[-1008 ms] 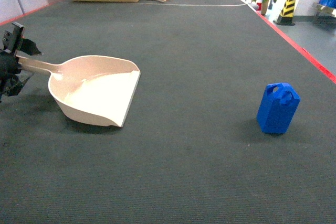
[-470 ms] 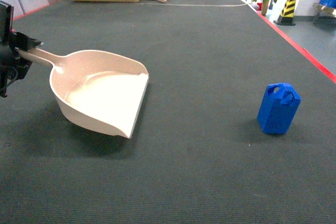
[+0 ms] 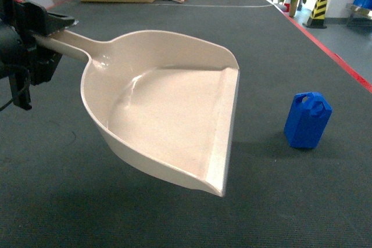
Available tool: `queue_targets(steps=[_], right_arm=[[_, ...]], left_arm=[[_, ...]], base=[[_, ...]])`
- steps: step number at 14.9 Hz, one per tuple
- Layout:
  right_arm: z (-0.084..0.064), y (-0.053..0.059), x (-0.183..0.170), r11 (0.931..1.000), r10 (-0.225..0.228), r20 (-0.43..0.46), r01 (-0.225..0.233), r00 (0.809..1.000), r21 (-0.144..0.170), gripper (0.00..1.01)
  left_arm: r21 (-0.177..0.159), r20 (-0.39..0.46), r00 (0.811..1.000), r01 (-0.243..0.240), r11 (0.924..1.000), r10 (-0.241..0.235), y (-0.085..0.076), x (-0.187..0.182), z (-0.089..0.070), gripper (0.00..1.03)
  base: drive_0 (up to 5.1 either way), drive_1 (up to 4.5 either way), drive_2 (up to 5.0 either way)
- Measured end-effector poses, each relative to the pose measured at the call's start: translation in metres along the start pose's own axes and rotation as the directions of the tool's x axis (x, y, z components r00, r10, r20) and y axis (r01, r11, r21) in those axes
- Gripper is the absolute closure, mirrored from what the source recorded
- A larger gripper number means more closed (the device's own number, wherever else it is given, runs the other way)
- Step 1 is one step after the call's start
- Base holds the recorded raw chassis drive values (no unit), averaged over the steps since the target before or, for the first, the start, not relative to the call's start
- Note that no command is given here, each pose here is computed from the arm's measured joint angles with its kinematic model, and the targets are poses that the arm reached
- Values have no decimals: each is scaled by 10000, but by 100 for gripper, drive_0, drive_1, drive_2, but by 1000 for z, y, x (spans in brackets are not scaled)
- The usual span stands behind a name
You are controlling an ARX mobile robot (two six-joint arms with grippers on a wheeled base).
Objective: Place part in tray to right shelf
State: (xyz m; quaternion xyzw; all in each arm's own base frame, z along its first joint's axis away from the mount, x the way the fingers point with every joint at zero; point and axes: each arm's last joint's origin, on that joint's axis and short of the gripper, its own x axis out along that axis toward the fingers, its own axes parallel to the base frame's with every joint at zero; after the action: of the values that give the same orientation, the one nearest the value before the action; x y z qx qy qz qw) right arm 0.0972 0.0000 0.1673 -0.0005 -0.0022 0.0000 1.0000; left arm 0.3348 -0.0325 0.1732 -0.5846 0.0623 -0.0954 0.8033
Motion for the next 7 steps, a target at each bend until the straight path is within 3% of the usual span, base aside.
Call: queue_targets(steps=[2,4,7], right_arm=[[0,0,0,10000,0,0,0,10000,0,3],[0,0,0,10000,0,4,0,10000,0,3],[0,0,0,10000,0,4,0,10000,0,3]], left_arm=[[-450,276,9980,-556,9974,568,3,-9,-10,87],[-902,-2,9974,-716,9933,719,5,-15,-26,87],[-1768,-612,9976,223,9840,-336,-11,-17,-44,87]], base=[[0,0,0],[0,0,0],[0,0,0]])
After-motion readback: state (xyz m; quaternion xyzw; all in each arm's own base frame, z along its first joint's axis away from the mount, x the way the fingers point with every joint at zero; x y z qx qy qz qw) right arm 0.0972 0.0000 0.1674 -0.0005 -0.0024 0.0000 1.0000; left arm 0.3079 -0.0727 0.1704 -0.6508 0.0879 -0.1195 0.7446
